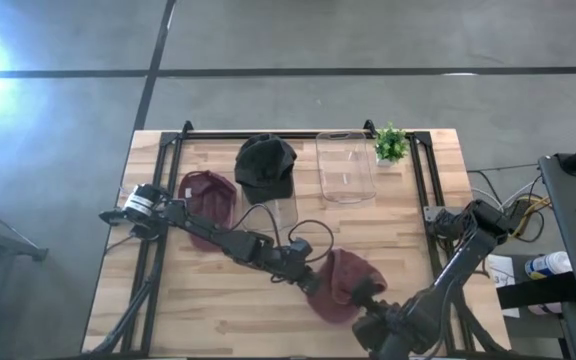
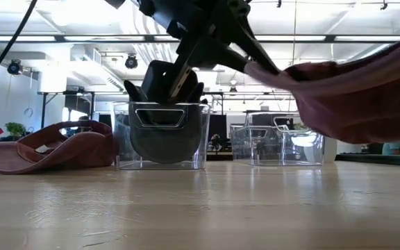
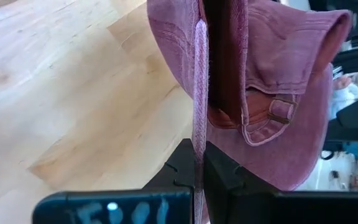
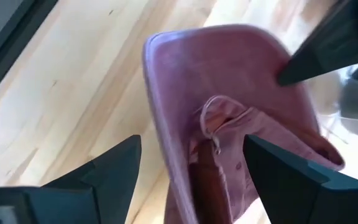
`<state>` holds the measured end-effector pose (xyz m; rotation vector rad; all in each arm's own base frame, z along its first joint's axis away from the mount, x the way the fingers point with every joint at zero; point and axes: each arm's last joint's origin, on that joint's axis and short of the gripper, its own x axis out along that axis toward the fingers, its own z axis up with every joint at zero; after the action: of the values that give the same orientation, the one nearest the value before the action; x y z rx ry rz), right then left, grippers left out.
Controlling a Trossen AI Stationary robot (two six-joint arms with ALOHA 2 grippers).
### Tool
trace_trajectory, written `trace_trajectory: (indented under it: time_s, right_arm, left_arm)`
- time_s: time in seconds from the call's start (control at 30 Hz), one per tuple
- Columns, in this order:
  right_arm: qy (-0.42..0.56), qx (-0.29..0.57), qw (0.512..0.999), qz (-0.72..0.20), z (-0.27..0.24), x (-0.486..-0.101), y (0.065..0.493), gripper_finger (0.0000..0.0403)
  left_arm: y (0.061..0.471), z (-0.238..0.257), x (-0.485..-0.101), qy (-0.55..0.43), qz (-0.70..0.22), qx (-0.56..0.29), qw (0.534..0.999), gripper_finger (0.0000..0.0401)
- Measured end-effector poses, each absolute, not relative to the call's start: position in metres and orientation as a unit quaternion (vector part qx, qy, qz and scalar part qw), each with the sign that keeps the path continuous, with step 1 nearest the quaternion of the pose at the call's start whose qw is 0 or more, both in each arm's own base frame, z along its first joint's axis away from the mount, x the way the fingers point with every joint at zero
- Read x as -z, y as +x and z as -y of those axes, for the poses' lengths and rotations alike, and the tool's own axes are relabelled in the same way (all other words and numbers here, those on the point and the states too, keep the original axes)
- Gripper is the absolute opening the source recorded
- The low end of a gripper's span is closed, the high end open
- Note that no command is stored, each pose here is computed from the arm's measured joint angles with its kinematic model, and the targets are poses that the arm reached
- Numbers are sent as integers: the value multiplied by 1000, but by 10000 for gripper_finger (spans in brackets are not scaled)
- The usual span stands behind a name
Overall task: Pick & Place hat
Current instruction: Put the bottom red cap into the right transparent bin
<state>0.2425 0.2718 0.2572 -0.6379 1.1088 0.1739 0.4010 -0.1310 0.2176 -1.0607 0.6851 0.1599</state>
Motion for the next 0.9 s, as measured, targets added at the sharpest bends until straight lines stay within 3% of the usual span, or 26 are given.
trace_trajectory:
  time_s: [0.67, 0.9]
  right_arm:
    - [-284, -61, 805, -518, -274, -259, 236, 259]
    - [-265, -11, 802, -536, -274, -262, 221, 258]
  left_arm:
    - [401, 135, -219, -516, -310, -77, 795, 10]
    - [401, 134, -220, -512, -305, -81, 799, 10]
